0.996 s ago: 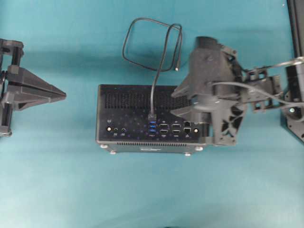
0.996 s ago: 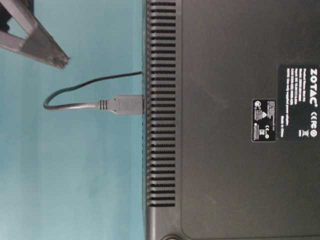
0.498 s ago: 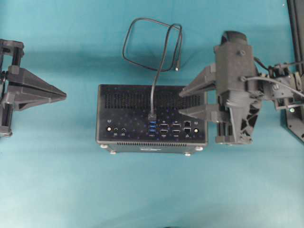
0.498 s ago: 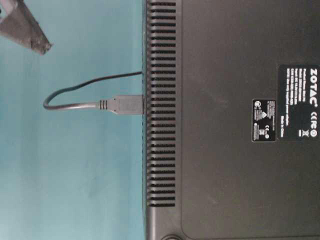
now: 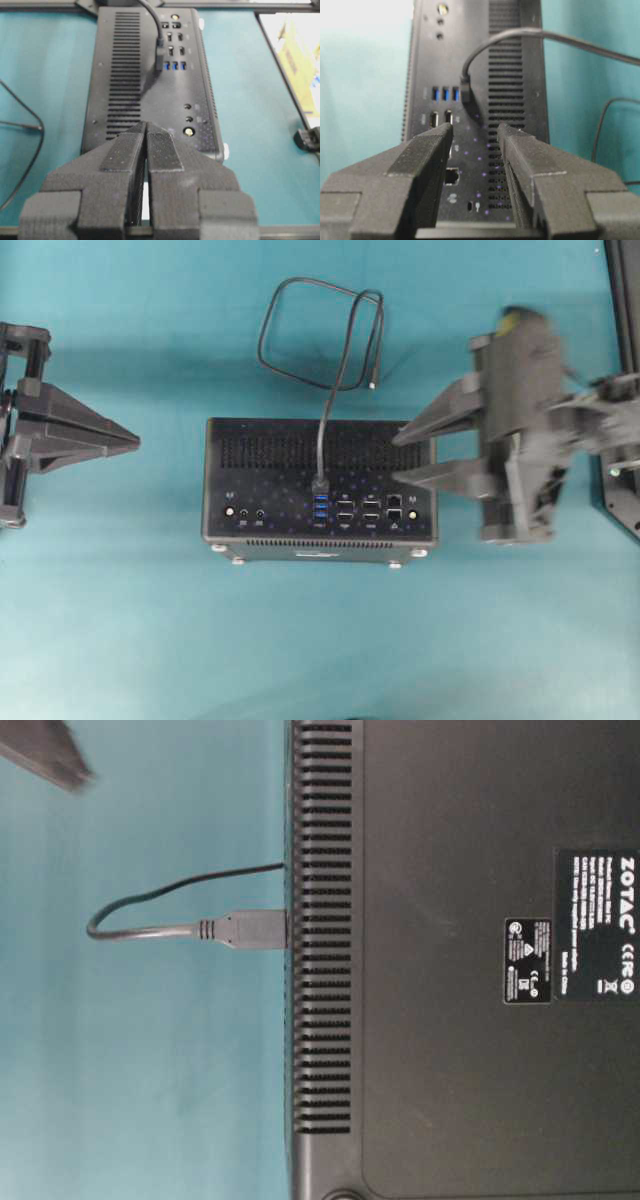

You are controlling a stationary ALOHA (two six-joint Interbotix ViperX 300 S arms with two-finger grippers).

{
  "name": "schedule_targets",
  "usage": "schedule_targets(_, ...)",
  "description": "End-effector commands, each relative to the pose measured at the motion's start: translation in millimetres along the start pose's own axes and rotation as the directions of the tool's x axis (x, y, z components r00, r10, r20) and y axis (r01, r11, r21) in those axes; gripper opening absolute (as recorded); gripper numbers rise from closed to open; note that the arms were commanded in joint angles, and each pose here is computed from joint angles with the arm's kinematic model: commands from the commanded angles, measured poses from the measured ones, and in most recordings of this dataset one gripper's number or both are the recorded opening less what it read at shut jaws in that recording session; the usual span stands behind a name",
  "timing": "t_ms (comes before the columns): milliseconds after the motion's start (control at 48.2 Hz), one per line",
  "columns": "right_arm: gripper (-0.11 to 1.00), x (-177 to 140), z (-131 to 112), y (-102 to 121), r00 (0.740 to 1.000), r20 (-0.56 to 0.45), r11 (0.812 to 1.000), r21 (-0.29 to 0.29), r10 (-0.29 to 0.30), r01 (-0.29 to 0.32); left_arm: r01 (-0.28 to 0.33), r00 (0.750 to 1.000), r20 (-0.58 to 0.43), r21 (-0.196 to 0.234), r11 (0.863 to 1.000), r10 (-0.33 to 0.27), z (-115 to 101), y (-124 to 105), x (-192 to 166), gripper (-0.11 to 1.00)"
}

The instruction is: Insert the USB into the PC box with both arms.

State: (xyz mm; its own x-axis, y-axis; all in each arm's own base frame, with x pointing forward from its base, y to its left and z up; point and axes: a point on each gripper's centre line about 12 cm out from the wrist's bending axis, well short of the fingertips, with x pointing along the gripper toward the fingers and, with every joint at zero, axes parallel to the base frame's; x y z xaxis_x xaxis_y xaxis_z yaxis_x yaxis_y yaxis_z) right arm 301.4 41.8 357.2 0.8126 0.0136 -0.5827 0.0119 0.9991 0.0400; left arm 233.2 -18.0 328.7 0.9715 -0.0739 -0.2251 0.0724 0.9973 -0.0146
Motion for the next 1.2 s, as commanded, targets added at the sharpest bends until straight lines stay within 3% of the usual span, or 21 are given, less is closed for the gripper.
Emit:
schedule_targets(0, 0.48, -13, 5, 0, 0.999, 0.043, 1.000, 0.018, 0.012, -0.013, 0.003, 1.000, 0.015, 0.002, 1.000, -0.003, 5, -1, 0, 0.00)
schedule_targets(685, 0.48, -43, -25, -8, 0.997, 0.072, 0.998, 0.048, 0.025, -0.028, 0.003, 1.000, 0.011, 0.005, 1.000, -0.003, 4, -1, 1, 0.00)
schedule_targets(1017, 0.48, -53, -39, -11, 0.995, 0.092, 0.995, 0.092, 0.030, -0.038, 0.002, 1.000, 0.008, 0.050, 0.999, -0.003, 5, -1, 1, 0.00)
schedule_targets(1183, 0.48, -52, -45, -12, 0.995, 0.090, 0.995, 0.094, 0.031, -0.040, 0.003, 1.000, -0.023, 0.051, 0.999, -0.002, 2, -1, 1, 0.00)
